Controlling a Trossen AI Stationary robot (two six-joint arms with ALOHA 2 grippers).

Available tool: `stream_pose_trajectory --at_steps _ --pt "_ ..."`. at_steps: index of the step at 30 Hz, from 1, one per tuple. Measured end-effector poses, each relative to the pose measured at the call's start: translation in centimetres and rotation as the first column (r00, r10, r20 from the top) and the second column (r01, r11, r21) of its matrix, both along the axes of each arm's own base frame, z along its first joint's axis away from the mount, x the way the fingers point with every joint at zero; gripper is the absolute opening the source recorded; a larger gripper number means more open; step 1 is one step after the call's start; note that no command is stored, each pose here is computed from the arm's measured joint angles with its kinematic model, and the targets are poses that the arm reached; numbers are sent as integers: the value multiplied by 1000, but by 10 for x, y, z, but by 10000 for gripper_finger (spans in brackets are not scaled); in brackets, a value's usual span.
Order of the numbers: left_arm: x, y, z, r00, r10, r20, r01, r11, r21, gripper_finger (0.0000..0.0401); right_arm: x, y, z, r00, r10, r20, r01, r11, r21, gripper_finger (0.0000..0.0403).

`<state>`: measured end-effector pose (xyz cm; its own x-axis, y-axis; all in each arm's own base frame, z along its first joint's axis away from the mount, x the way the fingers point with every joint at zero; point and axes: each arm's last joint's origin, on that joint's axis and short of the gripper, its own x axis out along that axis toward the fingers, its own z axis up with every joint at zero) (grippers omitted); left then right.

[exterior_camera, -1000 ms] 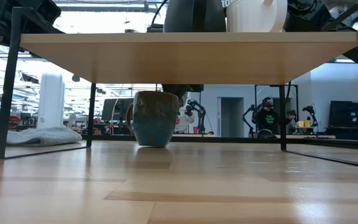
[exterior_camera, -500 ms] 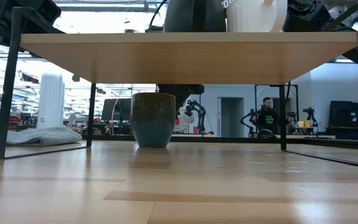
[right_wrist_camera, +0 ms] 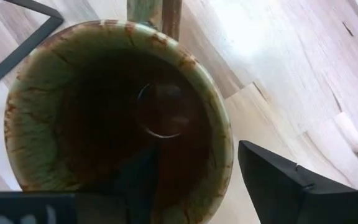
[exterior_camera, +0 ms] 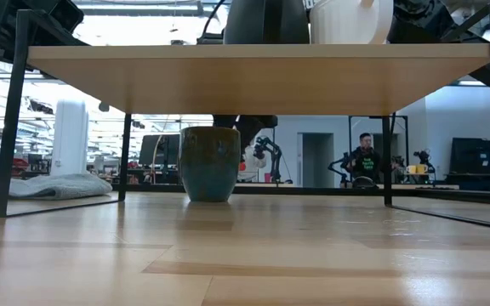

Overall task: Stack small to large cups/mugs on shelf
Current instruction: Put the brown mug on the shelf

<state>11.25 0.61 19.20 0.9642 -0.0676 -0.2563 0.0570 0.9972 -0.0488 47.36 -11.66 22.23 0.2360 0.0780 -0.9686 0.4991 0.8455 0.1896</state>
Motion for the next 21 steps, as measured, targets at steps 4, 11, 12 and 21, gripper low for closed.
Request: stream_pose_trajectory --at_steps 4,11,12,21 --pt "0 0 0 1000 0 0 0 1000 0 263 0 0 0 1000 -28 -1 28 1000 6 240" --pt "0 0 0 1000 0 0 0 1000 0 263 -1 -1 1 1000 -22 -2 22 1000 4 240" --pt "0 0 0 1000 0 0 0 1000 0 263 -1 -1 1 1000 -21 -2 21 1000 4 240" --pt "0 0 0 1000 0 -2 0 1000 0 263 -5 0 23 999 -21 48 22 1000 -12 240"
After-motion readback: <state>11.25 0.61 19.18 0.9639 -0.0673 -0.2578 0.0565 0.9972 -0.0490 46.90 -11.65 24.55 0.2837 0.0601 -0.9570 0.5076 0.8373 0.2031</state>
